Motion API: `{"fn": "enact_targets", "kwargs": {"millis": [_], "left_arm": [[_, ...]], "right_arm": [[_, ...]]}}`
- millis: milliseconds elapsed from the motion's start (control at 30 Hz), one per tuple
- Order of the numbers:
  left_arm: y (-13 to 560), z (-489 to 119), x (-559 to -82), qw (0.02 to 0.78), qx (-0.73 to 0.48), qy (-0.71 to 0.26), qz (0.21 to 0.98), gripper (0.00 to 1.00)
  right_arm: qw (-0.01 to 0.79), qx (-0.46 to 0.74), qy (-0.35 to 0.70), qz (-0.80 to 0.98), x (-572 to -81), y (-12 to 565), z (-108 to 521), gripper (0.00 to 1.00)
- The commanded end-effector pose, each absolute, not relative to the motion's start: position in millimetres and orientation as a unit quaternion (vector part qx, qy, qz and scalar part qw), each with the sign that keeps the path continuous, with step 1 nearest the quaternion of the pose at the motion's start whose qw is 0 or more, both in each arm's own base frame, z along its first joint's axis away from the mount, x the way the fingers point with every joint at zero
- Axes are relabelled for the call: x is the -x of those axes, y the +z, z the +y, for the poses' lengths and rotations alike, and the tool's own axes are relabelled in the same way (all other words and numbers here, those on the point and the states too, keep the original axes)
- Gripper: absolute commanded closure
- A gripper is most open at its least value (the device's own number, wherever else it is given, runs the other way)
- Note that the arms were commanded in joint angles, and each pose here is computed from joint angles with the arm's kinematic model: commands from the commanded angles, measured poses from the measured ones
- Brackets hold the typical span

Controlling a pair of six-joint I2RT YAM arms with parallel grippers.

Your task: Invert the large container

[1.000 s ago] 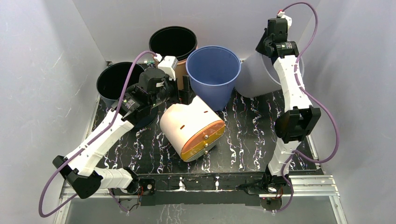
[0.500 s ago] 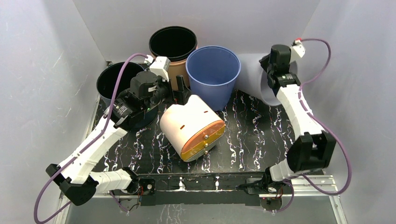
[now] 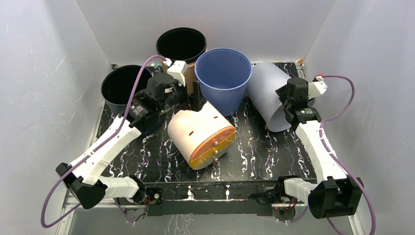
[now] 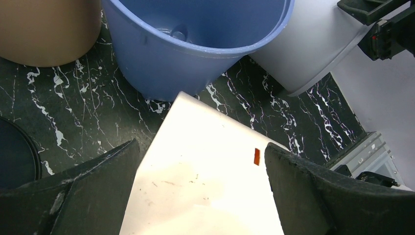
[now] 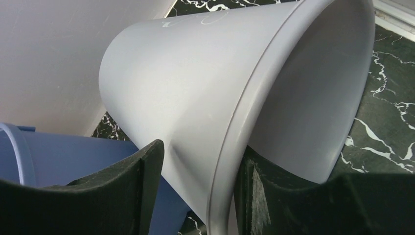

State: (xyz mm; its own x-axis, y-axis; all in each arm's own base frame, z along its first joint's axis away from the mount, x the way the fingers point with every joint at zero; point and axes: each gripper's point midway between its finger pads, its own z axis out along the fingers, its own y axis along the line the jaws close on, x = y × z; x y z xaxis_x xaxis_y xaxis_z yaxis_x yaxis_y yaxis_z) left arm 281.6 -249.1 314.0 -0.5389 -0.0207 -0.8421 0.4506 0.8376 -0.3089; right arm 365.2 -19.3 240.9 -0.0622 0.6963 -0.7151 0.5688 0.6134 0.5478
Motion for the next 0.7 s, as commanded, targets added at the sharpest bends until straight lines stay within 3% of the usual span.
{"fn": "enact_targets", "kwargs": {"millis": [0, 167, 367, 667], "left_arm": [[338.7, -253.2, -280.5, 0.484, -0.14, -0.274, 0.819, 0.02], [336.0, -266.3, -270.6, 0.461, -0.168, -0.305, 0.816, 0.02], [351.8, -294.9, -268.2, 0.432, -0.191, -0.36, 0.804, 0.02], [391.4, -359.5, -267.0, 0.413, -0.253, -0.44, 0.756, 0.02]], "right_arm": [[0.555, -0.412, 0.06, 0.72, -358.7, 261.3, -22.3, 0.5], [0.535, -0.406, 0.062, 0.739, -346.6, 253.5, -18.6, 0.48], [0.525, -0.393, 0.082, 0.751, -331.3, 254.8, -10.9, 0.24], [0.516, -0.399, 0.063, 0.755, -303.3, 248.5, -17.3, 0.2]]}}
